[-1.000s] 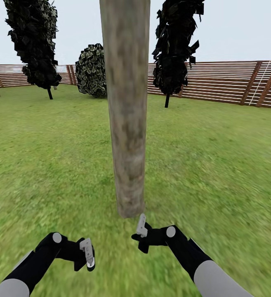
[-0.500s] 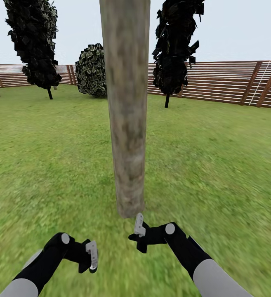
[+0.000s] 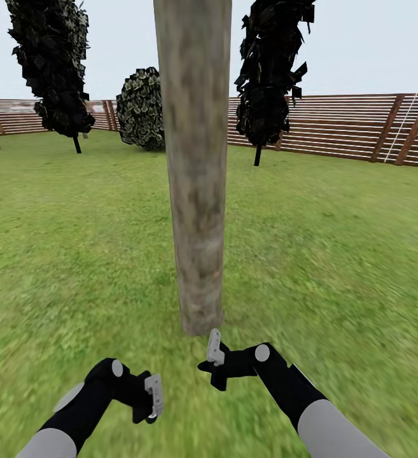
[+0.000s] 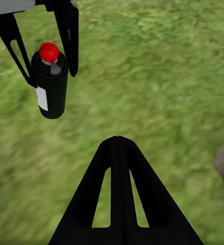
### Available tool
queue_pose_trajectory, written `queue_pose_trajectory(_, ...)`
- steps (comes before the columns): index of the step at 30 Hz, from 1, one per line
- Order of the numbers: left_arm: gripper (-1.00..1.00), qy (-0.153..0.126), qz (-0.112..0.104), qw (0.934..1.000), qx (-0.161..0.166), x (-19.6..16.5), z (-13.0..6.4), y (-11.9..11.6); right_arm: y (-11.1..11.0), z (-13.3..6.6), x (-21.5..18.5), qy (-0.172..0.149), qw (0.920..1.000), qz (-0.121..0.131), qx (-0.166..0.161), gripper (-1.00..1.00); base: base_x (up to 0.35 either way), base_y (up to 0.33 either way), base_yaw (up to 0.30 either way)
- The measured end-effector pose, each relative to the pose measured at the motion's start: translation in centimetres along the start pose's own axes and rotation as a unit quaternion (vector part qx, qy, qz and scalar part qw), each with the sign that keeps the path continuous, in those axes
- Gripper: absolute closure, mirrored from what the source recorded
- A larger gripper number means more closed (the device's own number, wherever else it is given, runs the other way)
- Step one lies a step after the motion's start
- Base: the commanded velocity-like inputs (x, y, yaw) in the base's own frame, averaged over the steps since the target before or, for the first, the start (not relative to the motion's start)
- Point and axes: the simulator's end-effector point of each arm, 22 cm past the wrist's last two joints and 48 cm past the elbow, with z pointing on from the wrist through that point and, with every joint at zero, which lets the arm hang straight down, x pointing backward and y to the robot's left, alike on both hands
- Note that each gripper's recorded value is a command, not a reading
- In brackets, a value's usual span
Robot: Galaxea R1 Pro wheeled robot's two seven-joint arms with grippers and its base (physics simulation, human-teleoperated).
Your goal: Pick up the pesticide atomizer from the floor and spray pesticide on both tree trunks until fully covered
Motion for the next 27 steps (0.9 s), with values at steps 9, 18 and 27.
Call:
queue_pose_trajectory(9, 1.0, -0.013, 0.004, 0.9999, 0.006, -1.9, 0.6, -0.7, 0.0, 0.0, 0.0, 0.0, 1.0, 0.0, 0.0, 1.0, 0.0, 0.0, 0.0)
queue_pose_trajectory(18, 1.0, -0.016, 0.004, 0.9998, 0.007, -2.2, 0.6, -0.7, 1.6, 0.8, 0.3, 0.013, 0.9995, -0.018, -0.022, 1.0, 0.0, 0.0, 0.0)
queue_pose_trajectory(27, 1.0, -0.024, 0.007, 0.9997, 0.003, -3.3, 0.4, -0.1, 2.5, 1.2, 0.4, 0.02, 0.9987, -0.031, -0.034, 1.0, 0.0, 0.0, 0.0)
